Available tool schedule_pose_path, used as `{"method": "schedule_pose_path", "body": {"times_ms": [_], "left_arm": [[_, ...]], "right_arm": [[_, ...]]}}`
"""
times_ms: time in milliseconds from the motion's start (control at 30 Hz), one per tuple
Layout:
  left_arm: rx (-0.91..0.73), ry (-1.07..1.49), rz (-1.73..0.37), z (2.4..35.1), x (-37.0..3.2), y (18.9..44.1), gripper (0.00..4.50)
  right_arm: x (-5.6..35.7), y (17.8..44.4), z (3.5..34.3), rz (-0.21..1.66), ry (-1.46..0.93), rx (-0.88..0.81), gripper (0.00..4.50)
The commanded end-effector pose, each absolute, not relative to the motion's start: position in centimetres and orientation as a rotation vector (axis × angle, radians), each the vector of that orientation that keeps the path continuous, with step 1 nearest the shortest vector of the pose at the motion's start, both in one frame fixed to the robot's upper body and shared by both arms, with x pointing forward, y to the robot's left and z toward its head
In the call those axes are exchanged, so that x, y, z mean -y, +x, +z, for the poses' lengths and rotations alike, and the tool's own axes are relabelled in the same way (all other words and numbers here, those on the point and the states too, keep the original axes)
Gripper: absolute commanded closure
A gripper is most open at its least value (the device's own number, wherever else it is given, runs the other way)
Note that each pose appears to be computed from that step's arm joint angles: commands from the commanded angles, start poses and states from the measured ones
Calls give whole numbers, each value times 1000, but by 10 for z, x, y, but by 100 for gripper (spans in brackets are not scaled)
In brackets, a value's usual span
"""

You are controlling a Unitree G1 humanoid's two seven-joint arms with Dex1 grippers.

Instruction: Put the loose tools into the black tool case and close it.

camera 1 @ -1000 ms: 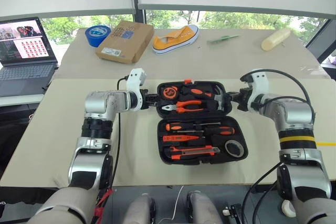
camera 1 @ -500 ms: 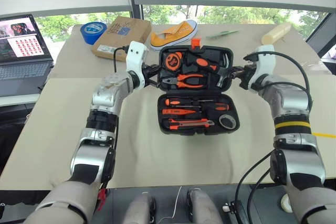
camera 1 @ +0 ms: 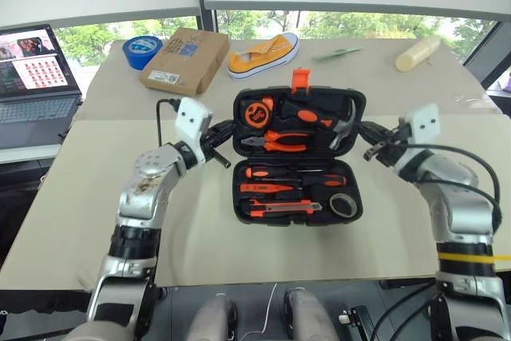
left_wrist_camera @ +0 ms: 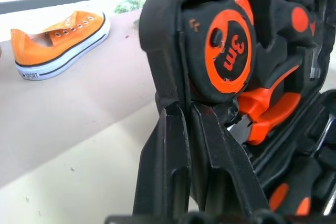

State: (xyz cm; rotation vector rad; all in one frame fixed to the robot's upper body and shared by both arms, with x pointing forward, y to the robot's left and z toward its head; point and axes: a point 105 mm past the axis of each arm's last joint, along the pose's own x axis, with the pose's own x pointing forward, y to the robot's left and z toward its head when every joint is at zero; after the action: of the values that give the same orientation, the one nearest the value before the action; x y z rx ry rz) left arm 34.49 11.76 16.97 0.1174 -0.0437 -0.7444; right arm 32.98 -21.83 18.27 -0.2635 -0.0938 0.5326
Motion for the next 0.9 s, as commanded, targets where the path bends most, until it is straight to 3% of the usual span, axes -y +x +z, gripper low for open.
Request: {"method": "schedule_pose_path", "body": {"times_ms": [33,233,300,433,700,900], "left_arm": [[25,99,-736,171,-131,317,276],[-67,101,-629,158,-170,292,51],[-81,114,-590,157,-182,291,7],[-102,86,-630,162,-174,299,7],[-220,-22,-622,164,-159,332,7],[-371,-113,-653,163,-130,368,7]], "right_arm": [[220,293,214,590,-312,201,255],[233,251,200,624,-249,53,44],[235,245,194,615,-219,8,5],[237,251,181,594,-218,-77,5],[227,285,188,556,-175,-96,5],[226,332,191,480,-123,-156,5]]}}
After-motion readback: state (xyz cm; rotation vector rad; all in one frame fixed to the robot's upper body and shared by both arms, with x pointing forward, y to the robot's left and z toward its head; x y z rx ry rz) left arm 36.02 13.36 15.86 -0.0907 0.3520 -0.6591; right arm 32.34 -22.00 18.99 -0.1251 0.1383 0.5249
